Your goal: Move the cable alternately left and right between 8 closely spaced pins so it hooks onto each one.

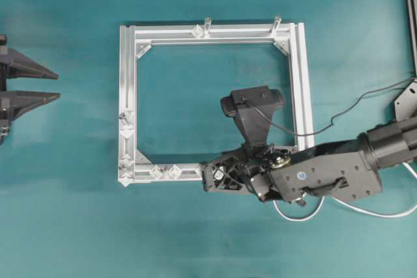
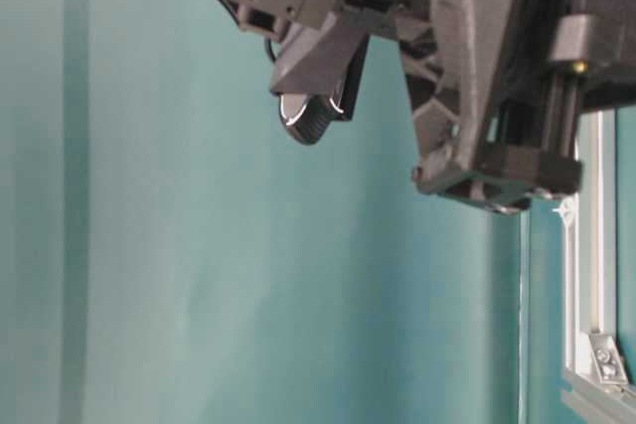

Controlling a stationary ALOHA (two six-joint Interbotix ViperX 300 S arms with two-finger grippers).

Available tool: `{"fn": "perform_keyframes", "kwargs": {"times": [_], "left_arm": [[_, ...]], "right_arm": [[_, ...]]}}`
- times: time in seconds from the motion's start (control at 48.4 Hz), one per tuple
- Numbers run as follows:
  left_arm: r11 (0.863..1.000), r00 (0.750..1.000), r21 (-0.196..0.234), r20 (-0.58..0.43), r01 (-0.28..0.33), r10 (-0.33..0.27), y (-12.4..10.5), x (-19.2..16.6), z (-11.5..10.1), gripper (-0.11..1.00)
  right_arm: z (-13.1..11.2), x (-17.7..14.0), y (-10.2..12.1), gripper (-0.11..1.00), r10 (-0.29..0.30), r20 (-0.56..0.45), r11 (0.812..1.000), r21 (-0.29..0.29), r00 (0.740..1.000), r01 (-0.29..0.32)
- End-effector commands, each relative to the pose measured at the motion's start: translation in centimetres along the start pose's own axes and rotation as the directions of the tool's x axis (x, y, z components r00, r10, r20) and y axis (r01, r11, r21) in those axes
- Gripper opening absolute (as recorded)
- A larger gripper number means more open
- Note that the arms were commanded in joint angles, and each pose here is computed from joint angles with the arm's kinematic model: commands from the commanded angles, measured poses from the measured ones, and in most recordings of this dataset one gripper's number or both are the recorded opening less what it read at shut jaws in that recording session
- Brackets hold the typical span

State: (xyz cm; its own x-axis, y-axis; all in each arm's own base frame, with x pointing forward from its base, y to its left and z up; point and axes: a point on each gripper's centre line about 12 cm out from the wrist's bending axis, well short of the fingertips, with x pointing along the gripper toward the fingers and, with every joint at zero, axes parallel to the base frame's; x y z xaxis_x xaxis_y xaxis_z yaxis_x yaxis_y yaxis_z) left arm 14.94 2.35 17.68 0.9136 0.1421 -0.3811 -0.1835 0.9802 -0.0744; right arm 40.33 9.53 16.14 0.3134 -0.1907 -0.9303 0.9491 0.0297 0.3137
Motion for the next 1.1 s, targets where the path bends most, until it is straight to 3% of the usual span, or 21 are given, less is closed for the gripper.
{"fn": "perform_keyframes", "kwargs": {"times": [0.0, 1.075], "left_arm": [[1.000, 1.000, -0.006, 0.009, 0.002, -0.002, -0.05, 0.03, 0.42, 0.57], [1.000, 1.000, -0.004, 0.009, 0.002, -0.002, -0.05, 0.03, 0.42, 0.57]], "right_arm": [[-0.30, -1.26, 0.73, 0.19, 0.030, -0.010, 1.000, 0.005, 0.999, -0.030], [-1.20, -1.62, 0.57, 0.19, 0.031, -0.018, 1.000, 0.000, 0.999, -0.031]]}}
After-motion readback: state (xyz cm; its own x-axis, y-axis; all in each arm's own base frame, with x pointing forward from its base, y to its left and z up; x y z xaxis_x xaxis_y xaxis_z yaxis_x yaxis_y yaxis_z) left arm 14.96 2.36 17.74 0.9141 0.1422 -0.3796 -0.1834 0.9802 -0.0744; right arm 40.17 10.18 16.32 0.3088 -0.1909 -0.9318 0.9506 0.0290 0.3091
